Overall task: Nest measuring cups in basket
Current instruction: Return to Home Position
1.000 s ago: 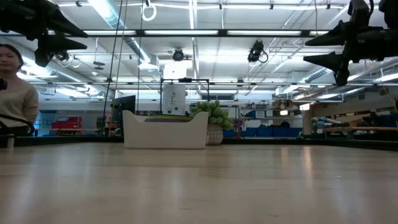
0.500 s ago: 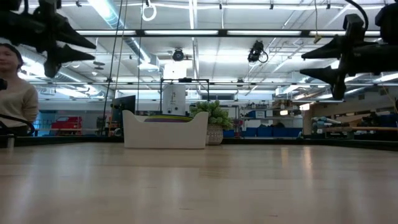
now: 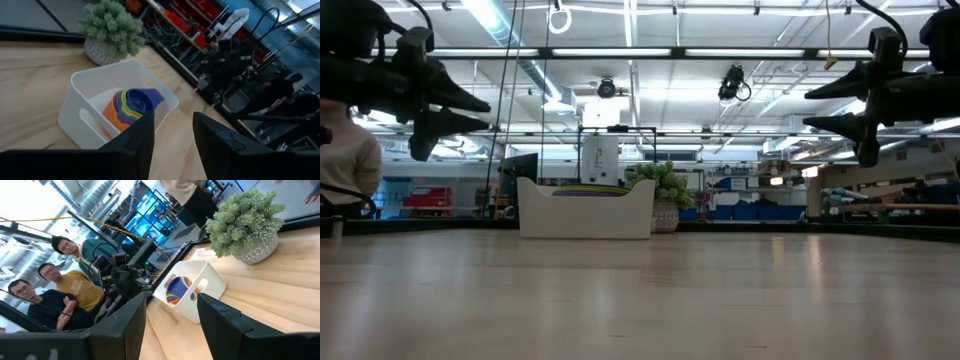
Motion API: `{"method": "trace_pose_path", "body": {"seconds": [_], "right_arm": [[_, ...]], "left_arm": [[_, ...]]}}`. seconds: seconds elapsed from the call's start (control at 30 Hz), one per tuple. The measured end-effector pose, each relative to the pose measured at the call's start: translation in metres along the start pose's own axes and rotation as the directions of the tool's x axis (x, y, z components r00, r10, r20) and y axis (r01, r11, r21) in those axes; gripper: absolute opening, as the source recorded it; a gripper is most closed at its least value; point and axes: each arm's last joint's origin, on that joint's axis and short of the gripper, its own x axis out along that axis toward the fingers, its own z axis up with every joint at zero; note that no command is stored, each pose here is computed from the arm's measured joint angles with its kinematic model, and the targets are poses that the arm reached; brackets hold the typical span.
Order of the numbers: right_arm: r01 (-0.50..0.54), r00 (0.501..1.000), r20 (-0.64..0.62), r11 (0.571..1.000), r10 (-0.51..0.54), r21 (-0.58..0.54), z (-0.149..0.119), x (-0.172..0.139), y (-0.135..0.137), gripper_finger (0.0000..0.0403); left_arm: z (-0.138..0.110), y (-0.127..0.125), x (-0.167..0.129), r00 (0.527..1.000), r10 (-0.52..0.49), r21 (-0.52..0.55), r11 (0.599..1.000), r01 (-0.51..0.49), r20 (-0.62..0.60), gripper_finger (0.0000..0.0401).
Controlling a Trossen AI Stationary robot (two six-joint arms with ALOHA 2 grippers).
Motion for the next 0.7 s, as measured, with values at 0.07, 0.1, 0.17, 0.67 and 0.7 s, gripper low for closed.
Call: {"method": "trace_pose_path", "body": {"seconds": [0.07,0.1,0.17,0.67,0.7], "right_arm": [[0.004,1.0,0.0,1.0,-0.004,0.007,-0.0001,0.0,-0.0003,0.0185],[0.008,1.0,0.001,1.0,-0.008,0.012,-0.0002,0.0,-0.0005,0.0185],[0.016,1.0,-0.002,1.0,-0.016,0.026,-0.0007,0.0,-0.0011,0.0185],[0.031,0.999,0.008,0.997,-0.032,0.065,-0.0006,0.0,-0.0018,0.0185],[0.031,0.999,0.008,0.998,-0.032,0.06,-0.0006,0.0,-0.0018,0.0185]], "left_arm": [[-0.003,0.0019,0.0013,1.0,0.003,0.009,1.0,-0.003,-0.009,0.0141],[-0.0036,0.0024,0.0022,1.0,-0.002,0.01,1.0,0.002,0.0,0.0141],[-0.0032,0.0022,0.0032,1.0,-0.017,0.024,1.0,0.016,0.024,0.0141],[-0.0035,0.0036,0.0035,0.999,0.016,0.076,0.997,-0.019,0.038,0.0141],[-0.0034,0.0036,0.0036,0.999,0.015,0.064,0.998,-0.017,0.039,0.0141]]}}
